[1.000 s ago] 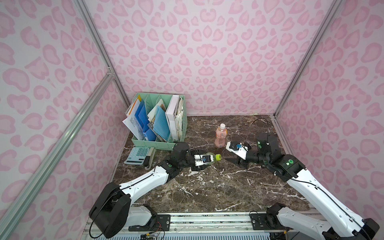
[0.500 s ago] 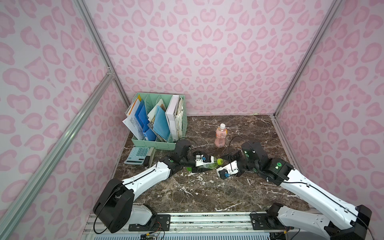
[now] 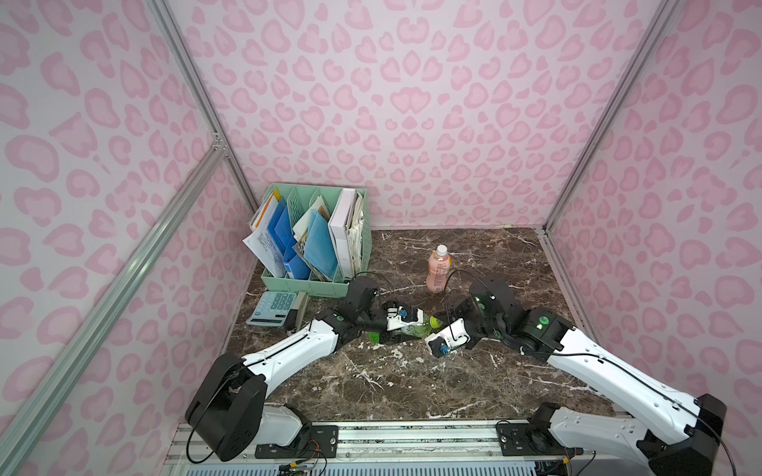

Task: Screw on the bottle caps
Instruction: Screw the bottle cap onto the plastic bottle.

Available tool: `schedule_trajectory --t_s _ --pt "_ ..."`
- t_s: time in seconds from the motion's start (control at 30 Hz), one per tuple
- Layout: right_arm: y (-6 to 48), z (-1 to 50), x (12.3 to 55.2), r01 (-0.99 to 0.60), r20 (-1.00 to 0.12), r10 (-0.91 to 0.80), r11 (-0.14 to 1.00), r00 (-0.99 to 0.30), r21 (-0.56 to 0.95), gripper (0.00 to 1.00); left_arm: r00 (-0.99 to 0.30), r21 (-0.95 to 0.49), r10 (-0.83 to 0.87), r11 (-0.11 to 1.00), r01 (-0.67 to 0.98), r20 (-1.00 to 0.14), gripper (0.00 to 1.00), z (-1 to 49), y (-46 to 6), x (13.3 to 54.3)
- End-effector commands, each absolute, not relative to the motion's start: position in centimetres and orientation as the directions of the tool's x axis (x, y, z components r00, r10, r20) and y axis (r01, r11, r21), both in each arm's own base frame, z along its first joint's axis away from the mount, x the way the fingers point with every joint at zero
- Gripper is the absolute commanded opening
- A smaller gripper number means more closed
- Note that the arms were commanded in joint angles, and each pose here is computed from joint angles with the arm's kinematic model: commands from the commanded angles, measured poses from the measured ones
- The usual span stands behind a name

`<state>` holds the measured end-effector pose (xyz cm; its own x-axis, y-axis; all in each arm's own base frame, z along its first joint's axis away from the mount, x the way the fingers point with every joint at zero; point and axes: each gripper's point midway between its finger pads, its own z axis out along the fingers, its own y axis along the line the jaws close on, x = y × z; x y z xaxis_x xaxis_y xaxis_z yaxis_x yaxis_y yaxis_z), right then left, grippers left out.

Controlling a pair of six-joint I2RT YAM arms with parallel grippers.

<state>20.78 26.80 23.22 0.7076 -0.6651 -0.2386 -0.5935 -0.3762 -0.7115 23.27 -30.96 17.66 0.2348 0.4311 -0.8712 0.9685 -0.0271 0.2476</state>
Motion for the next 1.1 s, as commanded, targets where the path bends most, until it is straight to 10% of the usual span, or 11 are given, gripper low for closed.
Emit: schedule_trajectory --t_s 0.0,0.23,0.53,0.63,0.83,1.07 --pt "27.8 23.5 20.5 -0.753 -0.420 -0.708 -0.241 0.567 -0.612 0.10 0.293 0.293 0.362 -0.056 0.955 -0.885 0.49 19.2 -31.5 22.6" --pt "29.6 25.4 23.3 -0.957 -0.805 -0.568 0.292 -0.169 -0.004 0.08 0.394 0.467 0.406 0.097 0.879 -0.825 0.49 19.3 -31.4 23.9" --pt "29.9 26.1 25.7 -0.524 -0.503 -0.174 0.436 -0.846 0.731 0.16 0.469 0.598 0.458 0.188 0.779 -0.755 0.49 19.4 -31.5 24.3" --pt "29.9 26.4 25.7 -0.472 -0.461 -0.137 0.429 -0.877 0.770 0.18 0.442 0.593 0.483 0.220 0.774 -0.756 0.49 19.0 -31.2 25.1" --pt "27.0 28.3 26.8 -0.628 -0.714 -0.075 0.545 -0.696 0.555 0.55 0.318 0.508 0.470 0.362 0.781 -0.823 0.49 19.3 -30.8 27.3" --pt "26.6 30.6 26.3 -0.692 -0.862 0.196 0.527 -0.467 0.494 0.63 0.199 0.311 0.281 0.445 0.840 -0.939 0.49 22.5 -31.9 27.3"
